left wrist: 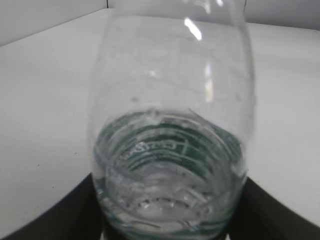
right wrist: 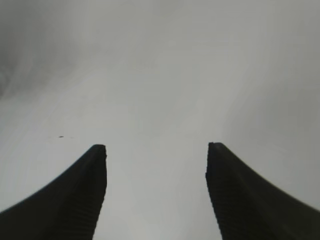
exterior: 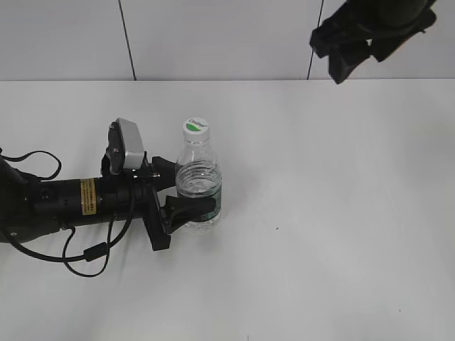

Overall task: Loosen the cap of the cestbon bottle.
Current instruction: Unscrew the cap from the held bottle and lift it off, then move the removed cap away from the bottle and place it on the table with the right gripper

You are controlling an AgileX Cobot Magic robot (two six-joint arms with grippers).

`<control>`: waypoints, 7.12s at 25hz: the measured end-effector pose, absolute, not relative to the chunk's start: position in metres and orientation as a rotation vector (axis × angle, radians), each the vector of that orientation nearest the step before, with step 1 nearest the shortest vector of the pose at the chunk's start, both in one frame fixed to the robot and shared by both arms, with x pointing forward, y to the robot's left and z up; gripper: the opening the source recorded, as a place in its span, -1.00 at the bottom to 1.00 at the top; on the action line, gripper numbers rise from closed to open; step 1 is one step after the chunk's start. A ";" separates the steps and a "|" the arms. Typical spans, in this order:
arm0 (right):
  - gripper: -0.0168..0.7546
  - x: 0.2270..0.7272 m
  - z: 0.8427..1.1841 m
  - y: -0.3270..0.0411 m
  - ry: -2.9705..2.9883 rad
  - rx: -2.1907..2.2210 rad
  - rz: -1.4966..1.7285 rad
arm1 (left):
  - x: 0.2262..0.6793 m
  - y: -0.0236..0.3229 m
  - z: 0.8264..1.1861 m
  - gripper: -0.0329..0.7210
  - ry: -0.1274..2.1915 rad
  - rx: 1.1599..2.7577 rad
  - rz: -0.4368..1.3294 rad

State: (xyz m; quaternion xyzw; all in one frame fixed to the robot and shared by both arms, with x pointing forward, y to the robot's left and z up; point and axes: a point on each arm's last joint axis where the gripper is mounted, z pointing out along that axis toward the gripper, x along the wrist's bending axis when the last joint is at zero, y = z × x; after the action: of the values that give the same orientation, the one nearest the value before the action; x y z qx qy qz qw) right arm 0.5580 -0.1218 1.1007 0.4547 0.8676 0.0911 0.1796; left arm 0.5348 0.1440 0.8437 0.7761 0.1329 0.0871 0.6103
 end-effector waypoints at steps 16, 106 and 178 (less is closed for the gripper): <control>0.29 0.542 1.107 -0.055 2.743 1.089 0.532 | 0.535 0.144 0.844 0.19 0.306 1.792 0.201; -0.20 0.548 1.042 0.025 2.924 0.703 0.392 | 0.535 0.144 0.844 0.19 0.302 1.792 0.201; -0.20 0.588 1.085 -0.034 2.734 1.068 0.533 | 0.534 0.143 0.844 0.19 0.286 1.799 0.189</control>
State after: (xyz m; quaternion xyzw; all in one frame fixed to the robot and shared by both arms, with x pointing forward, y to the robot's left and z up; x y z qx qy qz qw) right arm 0.5884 -0.0344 1.0849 0.3568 0.9137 0.1780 0.0790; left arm 0.5339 0.1433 0.8436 0.7791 0.1238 0.0818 0.6091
